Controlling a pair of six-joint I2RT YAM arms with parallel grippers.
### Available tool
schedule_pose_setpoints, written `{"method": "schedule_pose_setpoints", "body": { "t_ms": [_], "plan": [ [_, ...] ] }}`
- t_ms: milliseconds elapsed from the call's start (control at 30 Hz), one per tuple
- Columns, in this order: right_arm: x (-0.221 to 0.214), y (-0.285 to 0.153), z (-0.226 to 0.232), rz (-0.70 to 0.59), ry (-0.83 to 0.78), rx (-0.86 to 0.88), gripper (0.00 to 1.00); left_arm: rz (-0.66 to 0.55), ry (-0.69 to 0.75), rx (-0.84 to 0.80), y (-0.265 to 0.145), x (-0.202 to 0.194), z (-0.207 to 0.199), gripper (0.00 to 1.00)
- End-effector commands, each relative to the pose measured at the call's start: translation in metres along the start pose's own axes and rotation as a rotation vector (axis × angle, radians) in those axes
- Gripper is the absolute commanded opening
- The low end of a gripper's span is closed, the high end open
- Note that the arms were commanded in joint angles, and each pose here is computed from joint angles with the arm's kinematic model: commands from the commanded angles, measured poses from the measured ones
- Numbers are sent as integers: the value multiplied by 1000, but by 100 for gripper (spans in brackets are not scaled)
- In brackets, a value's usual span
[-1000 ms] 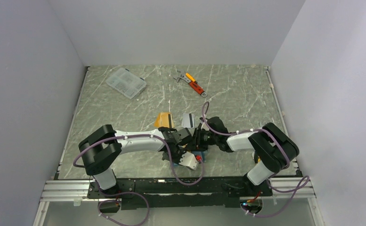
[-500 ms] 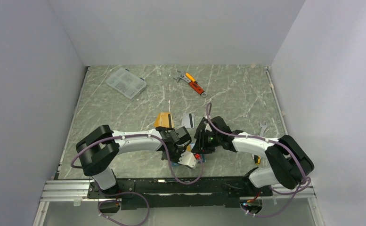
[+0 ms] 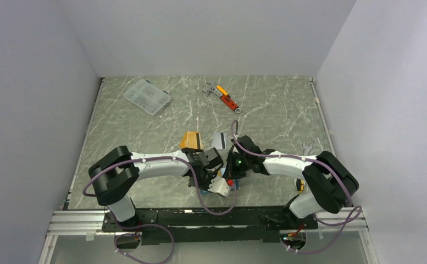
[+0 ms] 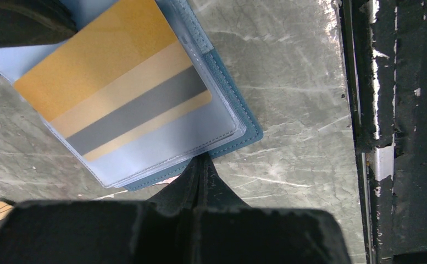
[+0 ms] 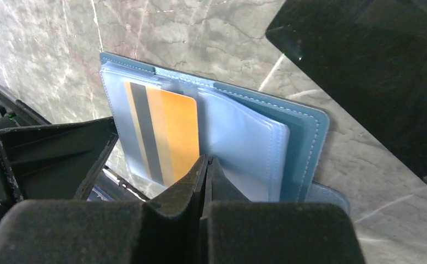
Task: Put the credit cards into the card holder
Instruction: Insert the credit card into the card holder.
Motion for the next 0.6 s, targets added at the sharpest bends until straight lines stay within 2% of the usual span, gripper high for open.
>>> {"method": "schedule_pose_setpoints", "body": {
  "t_ms": [0, 400, 567],
  "plan": [
    [1, 5, 2, -22, -10, -39, 0, -9, -2, -43, 18, -6, -12, 0],
    [-11, 21, 39, 23, -87, 21, 0, 2, -6, -23, 16, -10, -9, 0],
    [-14, 18, 32, 19, -86, -15, 0, 4, -8, -11, 12, -11, -8, 0]
  ]
}}
Point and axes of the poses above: each gripper's point midway between its finger pads, its own y axis out along the fingers, its own z axis along the line the jaws close on, x = y × z, the point moved 2 cm from there along -y, back along the fingers, and after that the axes turned 14 degrees about y, right-handed, at the moved point
